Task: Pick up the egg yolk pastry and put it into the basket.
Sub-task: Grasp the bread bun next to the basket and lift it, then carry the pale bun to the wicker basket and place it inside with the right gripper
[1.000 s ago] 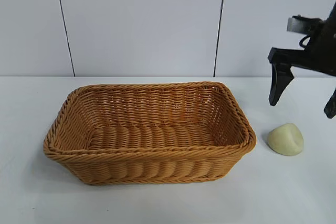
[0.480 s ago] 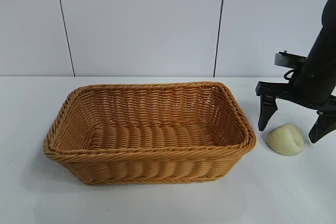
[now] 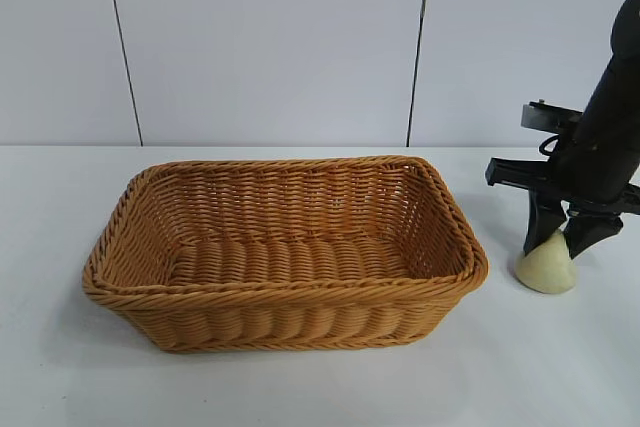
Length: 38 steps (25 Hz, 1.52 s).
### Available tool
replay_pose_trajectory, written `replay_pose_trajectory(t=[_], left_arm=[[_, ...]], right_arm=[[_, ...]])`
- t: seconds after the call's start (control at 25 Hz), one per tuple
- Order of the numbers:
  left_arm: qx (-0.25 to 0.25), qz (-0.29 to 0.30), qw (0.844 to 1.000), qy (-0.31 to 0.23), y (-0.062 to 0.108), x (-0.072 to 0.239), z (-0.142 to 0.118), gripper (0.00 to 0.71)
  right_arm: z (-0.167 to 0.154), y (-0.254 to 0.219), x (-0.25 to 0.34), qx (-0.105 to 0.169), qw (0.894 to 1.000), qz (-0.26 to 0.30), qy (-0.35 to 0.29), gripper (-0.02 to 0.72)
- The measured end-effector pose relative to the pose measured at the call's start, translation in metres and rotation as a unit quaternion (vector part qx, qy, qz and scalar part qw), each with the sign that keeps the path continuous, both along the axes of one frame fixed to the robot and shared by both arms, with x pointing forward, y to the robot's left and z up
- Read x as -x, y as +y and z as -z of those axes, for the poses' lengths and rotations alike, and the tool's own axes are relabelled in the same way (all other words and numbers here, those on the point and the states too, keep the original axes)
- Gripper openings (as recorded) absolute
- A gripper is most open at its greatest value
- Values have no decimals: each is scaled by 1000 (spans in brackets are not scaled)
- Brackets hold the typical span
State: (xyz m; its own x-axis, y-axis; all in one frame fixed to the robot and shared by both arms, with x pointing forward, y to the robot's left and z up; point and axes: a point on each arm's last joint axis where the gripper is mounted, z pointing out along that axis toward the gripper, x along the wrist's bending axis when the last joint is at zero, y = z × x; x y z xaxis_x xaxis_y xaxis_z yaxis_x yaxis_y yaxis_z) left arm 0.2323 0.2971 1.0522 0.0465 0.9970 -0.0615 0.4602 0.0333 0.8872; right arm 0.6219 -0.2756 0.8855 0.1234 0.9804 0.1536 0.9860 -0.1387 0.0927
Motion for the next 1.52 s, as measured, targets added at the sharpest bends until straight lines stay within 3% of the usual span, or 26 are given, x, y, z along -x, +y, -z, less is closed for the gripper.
replay_pose_trajectory(t=[0.28, 0.6, 0.84, 1.08, 1.36, 1.52], left_arm=[[0, 0, 1000, 0, 0, 0, 0, 696], [0, 0, 1000, 0, 0, 0, 0, 696], [0, 0, 1000, 0, 0, 0, 0, 696], [0, 0, 1000, 0, 0, 0, 0, 696], [0, 0, 1000, 0, 0, 0, 0, 696], [0, 0, 1000, 0, 0, 0, 0, 696]], right_arm=[[-18, 2, 0, -6, 1000, -18, 18, 98], [-124, 5, -22, -19, 997, -38, -64, 98], [-167, 38, -27, -29, 991, -84, -100, 97], [-173, 106, -13, -43, 983, -148, -104, 97], [-175, 191, 20, -68, 965, -224, -120, 97], [-162, 222, 32, -73, 960, -249, -109, 97]])
